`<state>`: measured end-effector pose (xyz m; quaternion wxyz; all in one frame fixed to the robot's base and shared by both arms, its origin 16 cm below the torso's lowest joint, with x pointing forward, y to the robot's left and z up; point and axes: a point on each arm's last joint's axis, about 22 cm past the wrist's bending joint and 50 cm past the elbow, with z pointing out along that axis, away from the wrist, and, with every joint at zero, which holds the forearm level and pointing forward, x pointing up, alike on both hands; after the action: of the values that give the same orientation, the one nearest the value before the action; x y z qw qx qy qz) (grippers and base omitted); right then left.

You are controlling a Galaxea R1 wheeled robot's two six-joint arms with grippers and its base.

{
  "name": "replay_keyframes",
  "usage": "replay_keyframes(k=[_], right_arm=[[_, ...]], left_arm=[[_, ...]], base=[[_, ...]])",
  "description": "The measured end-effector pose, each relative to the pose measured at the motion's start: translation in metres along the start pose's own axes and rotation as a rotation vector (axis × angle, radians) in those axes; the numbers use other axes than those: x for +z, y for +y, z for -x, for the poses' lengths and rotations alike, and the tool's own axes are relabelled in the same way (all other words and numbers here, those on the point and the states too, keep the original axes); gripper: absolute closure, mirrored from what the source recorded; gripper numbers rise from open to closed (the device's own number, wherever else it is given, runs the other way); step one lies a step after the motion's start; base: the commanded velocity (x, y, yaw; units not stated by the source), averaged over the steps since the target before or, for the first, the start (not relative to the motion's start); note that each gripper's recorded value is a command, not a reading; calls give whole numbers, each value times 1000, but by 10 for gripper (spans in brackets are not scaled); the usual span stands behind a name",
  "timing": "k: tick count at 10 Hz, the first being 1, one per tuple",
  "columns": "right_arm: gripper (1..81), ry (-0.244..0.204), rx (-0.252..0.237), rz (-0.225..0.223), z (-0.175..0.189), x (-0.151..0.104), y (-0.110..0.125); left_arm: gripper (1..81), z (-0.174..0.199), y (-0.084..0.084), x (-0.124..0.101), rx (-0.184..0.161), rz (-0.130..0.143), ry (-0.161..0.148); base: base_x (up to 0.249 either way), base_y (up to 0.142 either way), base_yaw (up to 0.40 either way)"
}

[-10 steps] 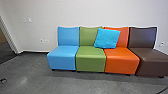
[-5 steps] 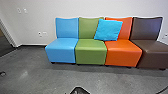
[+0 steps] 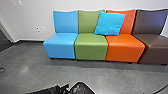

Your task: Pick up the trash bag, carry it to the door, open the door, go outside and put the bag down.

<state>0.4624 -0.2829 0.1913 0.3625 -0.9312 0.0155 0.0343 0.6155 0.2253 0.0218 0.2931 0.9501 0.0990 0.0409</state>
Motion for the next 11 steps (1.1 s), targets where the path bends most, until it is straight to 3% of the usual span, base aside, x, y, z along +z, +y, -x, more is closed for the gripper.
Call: replay_keyframes(k=[4,7,9,11], right_arm=[[10,-5,2,-3,-1,8,3],[10,-72,54,-20,2,38,16],[10,-84,72,-21,3,44,21],[10,-84,79,-17,3,44,24]], left_arm=[[10,30,-3,30,-17,-4,-47],[10,80,-30,80,-85,-30,-132],[10,82,-40,92,-103,-51,-136],[10,77,-47,97,-117,-74,-110]], base=[[0,0,0],[0,0,0],[0,0,0],[0,0,0]])
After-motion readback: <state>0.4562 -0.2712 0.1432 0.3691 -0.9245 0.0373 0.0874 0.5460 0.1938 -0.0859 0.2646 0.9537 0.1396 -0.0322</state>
